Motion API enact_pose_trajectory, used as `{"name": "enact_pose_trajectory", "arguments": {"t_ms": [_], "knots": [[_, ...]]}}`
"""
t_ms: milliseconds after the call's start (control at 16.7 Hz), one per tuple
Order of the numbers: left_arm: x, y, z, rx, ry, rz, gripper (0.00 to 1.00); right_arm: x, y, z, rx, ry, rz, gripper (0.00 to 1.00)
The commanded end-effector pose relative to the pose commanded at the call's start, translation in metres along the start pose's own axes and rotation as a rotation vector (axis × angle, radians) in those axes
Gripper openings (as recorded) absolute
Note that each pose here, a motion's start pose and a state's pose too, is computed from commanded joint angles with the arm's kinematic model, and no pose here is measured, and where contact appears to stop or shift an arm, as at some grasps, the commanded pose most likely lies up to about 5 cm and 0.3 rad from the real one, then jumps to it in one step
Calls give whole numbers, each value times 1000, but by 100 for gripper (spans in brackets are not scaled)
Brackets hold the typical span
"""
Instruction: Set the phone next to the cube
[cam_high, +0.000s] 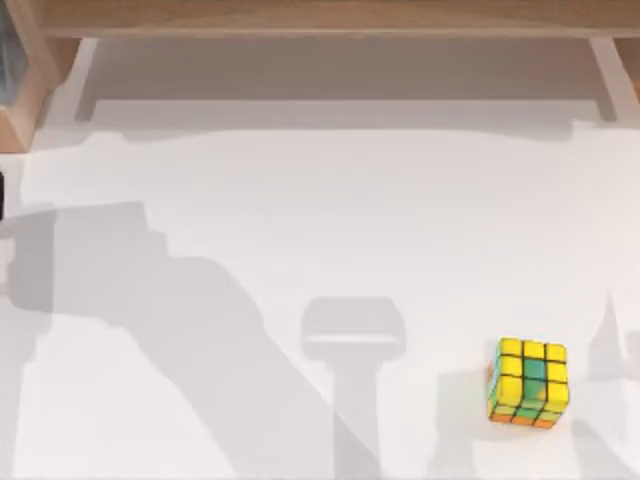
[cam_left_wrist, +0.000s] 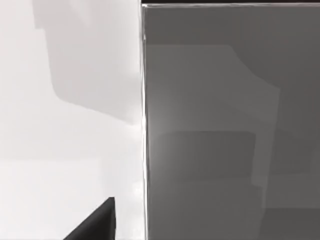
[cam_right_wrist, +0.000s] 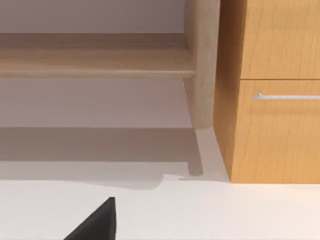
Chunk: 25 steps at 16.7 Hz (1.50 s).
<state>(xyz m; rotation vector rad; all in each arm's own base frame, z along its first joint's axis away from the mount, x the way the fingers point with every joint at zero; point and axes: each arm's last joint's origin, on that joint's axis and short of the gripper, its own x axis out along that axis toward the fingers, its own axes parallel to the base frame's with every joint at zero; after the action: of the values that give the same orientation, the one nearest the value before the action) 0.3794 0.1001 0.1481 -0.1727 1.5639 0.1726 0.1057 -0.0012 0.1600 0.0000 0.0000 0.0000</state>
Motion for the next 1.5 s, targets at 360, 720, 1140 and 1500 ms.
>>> {"name": "enact_pose_trajectory", "arguments": {"t_ms": [360,720,1140,1500], "knots": [[27,0,0,0,-2,0,100,0,0,0,0,0,0,100],[40,0,0,0,0,0,100,0,0,0,0,0,0,100],[40,0,0,0,0,0,47,0,0,0,0,0,0,100],[40,0,0,0,0,0,2,0,0,0,0,0,0,100]]}}
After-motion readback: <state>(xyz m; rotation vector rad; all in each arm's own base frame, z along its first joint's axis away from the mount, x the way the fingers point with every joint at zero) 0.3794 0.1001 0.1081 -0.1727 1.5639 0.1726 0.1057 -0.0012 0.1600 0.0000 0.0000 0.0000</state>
